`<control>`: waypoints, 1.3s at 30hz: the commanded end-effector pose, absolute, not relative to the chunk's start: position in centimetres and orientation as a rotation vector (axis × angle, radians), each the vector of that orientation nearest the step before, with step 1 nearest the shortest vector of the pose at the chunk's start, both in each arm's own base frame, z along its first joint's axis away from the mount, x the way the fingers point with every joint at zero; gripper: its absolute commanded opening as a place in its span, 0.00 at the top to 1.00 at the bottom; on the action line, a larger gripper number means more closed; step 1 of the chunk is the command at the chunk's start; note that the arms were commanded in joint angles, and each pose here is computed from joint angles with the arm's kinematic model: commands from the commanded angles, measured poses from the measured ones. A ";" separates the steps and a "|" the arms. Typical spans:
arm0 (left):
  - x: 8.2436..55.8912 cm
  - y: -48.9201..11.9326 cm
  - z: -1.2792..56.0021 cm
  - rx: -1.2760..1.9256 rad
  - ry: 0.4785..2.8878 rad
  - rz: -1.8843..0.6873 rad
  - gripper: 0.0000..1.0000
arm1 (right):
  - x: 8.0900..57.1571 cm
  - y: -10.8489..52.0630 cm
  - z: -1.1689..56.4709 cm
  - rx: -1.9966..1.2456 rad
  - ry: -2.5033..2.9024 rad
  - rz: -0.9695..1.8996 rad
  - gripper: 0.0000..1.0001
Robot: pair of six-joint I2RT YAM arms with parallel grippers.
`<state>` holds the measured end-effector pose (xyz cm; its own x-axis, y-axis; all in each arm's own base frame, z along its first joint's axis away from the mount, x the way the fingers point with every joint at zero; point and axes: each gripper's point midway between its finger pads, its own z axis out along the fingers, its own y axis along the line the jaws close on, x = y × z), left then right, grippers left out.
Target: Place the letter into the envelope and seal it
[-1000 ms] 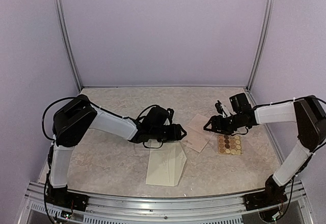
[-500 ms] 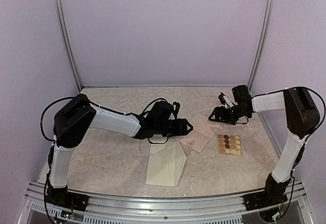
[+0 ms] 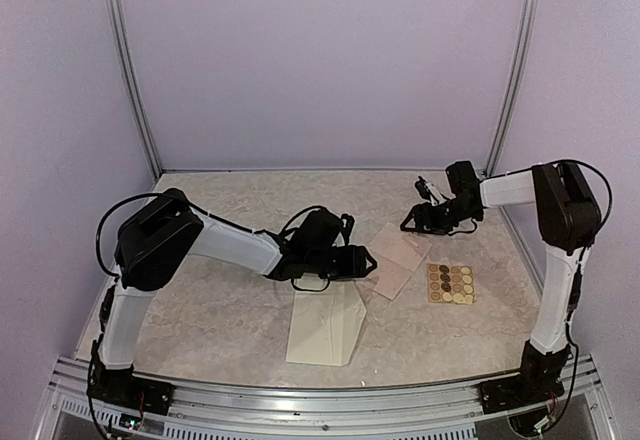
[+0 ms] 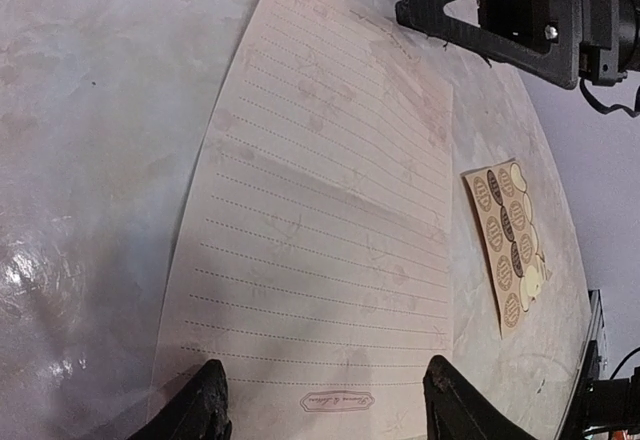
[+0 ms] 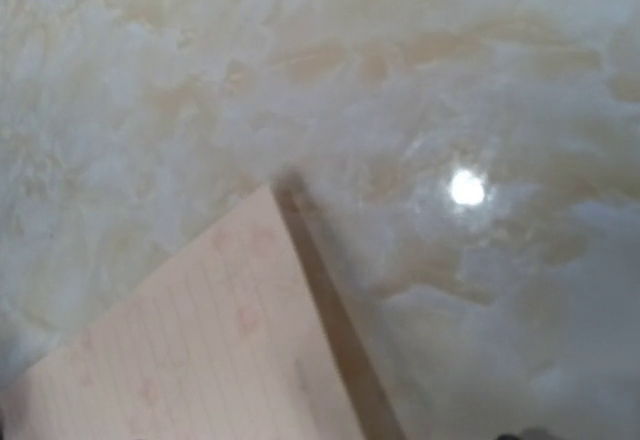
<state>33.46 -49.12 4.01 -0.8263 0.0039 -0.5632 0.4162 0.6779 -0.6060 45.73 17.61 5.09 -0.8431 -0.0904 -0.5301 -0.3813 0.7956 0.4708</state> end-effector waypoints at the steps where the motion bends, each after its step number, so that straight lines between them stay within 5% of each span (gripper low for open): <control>1: 33.5 -49.0 2.9 0.331 2.380 -1.025 0.37 | 45.1 17.8 4.0 -0.385 2.542 0.880 0.31; 10: 33.6 -48.6 2.8 0.326 2.383 -1.022 0.37 | 44.6 19.0 3.1 -0.394 2.581 1.022 0.44; 23: 34.1 -47.8 3.7 0.303 2.363 -0.995 0.37 | 44.8 19.6 5.8 -0.377 2.533 1.113 0.99; 39: 35.0 -38.4 13.6 0.108 2.175 -0.914 0.23 | 40.3 18.4 18.3 -0.282 2.302 1.018 1.00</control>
